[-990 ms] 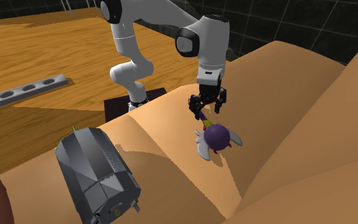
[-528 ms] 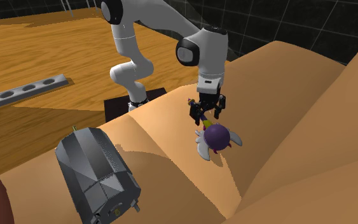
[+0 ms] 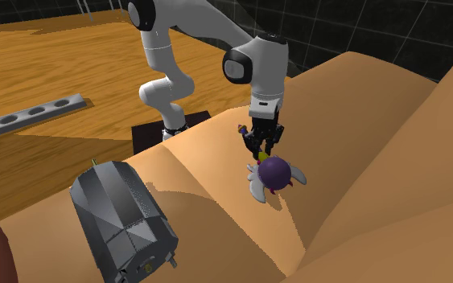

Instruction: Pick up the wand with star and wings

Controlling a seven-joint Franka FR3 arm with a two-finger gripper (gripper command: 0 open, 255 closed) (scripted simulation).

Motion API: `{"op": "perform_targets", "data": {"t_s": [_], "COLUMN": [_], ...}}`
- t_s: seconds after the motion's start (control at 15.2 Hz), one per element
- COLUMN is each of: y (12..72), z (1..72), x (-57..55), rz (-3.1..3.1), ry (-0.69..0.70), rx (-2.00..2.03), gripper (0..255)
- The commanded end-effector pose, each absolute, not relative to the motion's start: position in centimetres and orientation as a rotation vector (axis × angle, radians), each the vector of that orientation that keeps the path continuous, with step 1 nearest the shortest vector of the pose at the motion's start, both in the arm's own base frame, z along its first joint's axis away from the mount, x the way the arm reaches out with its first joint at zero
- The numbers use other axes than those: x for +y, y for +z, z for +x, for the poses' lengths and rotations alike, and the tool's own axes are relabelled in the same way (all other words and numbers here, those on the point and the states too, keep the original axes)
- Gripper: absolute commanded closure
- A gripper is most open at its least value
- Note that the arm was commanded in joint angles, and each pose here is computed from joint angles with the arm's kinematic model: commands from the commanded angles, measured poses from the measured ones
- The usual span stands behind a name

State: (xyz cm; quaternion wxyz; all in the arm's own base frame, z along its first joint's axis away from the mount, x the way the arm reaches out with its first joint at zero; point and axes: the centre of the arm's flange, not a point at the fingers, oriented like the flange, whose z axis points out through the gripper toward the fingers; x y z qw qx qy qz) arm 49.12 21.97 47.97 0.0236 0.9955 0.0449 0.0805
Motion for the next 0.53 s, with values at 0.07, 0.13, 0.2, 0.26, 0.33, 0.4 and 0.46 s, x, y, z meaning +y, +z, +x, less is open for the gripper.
{"op": "perform_targets", "data": {"t_s": [0.07,0.13,0.2,0.26,0.33,0.4,0.46], "y": [47.9,48.5,49.0,49.5,50.0,50.6,51.1], "z": [49.2,49.2,49.2,49.2,49.2,49.2,49.2], "x": [22.0,22.0,22.0,22.0,22.0,22.0,22.0], "rz": [3.081,3.081,3.081,3.081,3.081,3.081,3.081], "ry": [0.248,0.248,0.248,0.248,0.248,0.248,0.248], "rx": [0.138,0.138,0.138,0.138,0.138,0.138,0.138], "gripper": [255,255,255,255,255,255,255]}}
